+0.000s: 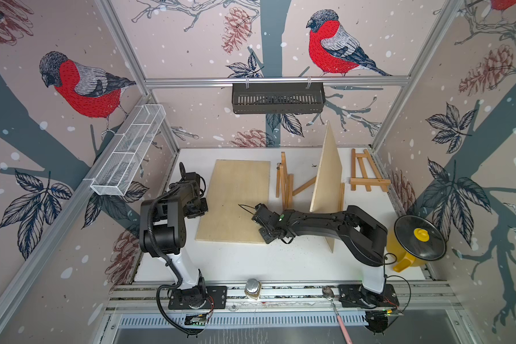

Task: Disassemble the easel
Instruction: Adjust the drawing board.

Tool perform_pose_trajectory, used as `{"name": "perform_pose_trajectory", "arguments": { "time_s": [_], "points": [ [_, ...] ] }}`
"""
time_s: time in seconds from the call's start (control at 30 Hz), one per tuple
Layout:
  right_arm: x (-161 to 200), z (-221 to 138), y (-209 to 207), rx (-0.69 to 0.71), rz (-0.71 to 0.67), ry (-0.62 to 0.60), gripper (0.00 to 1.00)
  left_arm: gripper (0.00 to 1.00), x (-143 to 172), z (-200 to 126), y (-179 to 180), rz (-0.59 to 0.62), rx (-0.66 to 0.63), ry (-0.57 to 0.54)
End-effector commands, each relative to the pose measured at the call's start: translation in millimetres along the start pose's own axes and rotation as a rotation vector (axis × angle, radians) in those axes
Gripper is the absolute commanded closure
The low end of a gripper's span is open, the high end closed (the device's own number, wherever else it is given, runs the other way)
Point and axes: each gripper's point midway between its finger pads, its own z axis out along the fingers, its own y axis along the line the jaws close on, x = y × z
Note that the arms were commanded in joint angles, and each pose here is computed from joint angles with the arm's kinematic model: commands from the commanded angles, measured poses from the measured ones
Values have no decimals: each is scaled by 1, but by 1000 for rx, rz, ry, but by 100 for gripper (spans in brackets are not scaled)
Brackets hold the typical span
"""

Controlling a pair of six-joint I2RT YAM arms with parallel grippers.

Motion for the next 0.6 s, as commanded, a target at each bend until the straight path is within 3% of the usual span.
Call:
{"name": "perform_pose_trajectory", "arguments": {
  "time_s": [0.0,0.07,0.2,0.33,0.57],
  "points": [
    [1,2,0,4,7,4,94,69,48,2,-14,15,82,194],
    [1,2,-1,9,7,6,93,62,47,0,-13,13,75,184],
    [-4,-6,-5,28,14,-15,76,46,39,-8,-7,6,45,145],
    [-11,-22,-13,60,21,-54,64,43,29,-19,1,-7,7,97],
    [-31,-73,-19,88,8,-162,60,41,6,-66,15,-46,-46,-39]
  ]
}}
